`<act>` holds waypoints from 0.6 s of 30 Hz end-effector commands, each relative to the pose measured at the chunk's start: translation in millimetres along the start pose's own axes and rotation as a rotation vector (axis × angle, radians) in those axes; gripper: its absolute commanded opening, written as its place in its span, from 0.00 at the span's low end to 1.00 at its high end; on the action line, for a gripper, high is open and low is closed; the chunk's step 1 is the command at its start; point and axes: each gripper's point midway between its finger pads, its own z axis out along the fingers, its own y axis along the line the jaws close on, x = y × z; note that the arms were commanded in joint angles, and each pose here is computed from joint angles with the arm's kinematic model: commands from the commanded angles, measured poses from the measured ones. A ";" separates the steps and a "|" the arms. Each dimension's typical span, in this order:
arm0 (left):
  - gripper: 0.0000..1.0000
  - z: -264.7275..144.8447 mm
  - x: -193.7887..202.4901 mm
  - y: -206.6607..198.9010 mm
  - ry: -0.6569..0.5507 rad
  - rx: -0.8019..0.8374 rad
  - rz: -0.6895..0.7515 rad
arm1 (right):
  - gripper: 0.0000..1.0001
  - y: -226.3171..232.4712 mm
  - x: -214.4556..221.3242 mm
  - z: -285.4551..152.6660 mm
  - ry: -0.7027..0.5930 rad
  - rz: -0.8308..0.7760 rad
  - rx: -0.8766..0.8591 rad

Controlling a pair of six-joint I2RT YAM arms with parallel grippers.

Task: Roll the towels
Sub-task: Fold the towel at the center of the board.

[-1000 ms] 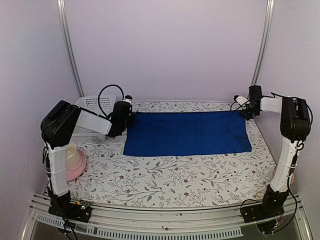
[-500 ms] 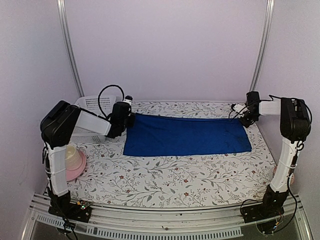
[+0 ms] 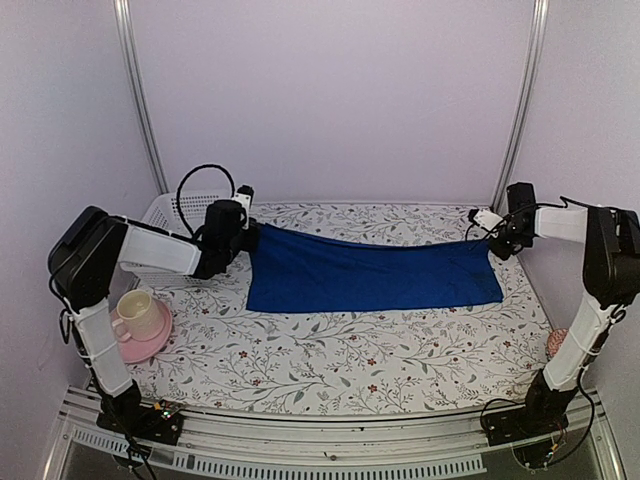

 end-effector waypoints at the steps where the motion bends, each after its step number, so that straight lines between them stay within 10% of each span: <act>1: 0.00 -4.9 15.0 1.5 0.042 0.037 -0.011 | 0.03 26.0 15.0 -6.0 0.004 -0.059 -0.069; 18: 0.00 -21.9 45.7 -2.8 0.073 0.097 -0.013 | 0.03 32.6 48.5 -17.5 0.019 -0.041 -0.093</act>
